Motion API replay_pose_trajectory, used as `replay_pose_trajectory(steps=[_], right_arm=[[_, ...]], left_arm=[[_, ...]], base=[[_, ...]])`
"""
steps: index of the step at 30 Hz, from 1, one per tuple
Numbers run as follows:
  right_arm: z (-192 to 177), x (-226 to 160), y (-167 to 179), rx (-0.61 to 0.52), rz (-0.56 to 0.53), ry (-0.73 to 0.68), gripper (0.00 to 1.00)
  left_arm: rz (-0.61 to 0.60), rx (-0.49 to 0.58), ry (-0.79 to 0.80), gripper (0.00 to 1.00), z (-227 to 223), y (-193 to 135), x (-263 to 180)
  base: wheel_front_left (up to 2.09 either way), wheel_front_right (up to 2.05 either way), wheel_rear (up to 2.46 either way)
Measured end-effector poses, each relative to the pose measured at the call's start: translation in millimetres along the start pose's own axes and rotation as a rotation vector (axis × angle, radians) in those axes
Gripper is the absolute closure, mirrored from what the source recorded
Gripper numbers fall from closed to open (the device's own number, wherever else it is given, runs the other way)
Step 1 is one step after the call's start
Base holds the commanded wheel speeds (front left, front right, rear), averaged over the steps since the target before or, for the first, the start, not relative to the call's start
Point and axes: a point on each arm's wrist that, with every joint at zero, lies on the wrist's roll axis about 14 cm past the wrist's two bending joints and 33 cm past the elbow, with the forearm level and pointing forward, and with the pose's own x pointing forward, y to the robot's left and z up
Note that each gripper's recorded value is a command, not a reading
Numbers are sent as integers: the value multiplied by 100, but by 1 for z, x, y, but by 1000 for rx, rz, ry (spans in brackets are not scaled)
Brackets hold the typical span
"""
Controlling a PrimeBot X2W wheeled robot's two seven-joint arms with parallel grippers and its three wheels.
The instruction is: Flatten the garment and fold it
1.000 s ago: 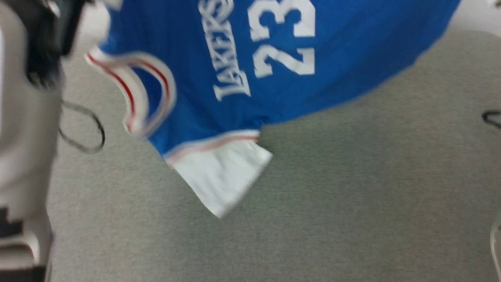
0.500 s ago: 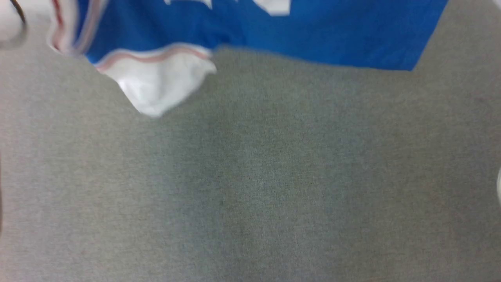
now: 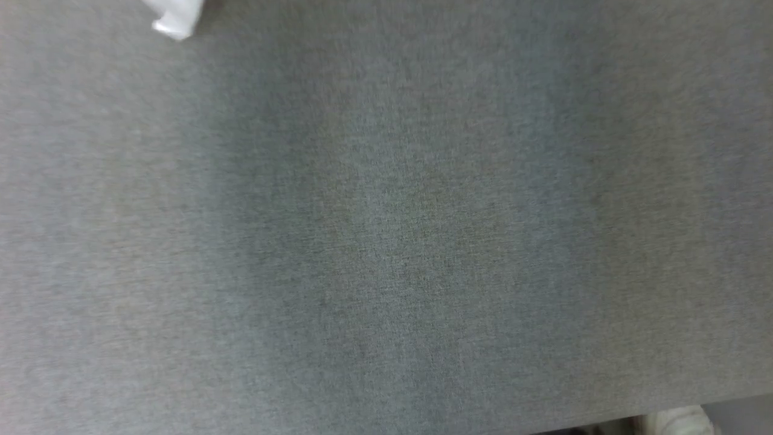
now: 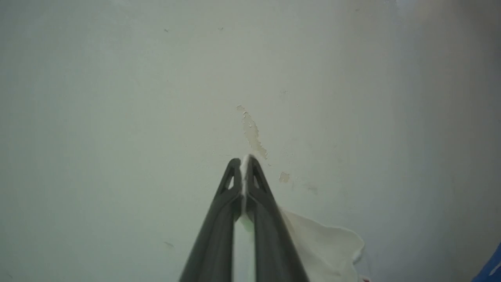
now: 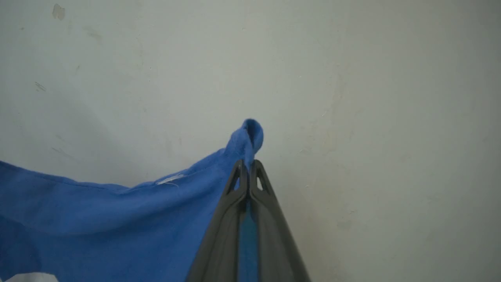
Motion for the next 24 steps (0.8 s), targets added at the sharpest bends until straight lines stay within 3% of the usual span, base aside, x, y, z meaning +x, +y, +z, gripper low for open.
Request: replay_pose_trajectory(steps=[9,15,18,24], right_arm=[[-80,12,-19,-38,-6,75,100],[-142,-5,-20,-21,45,149,100],[-160,-33,-17,9,93,185,100],[-170,-97,-24,85,103,239,100]], left_arm=[[-95,-107,52,100,-93,-25,-17],[-157,-209,155,100,-164,-48,-72],[-206,-236,212,100,-177,-63,-121],[-212,-243,304,100,-157,-70,-205]], base=[[0,0,0],[0,0,0],[0,0,0],[0,0,0]])
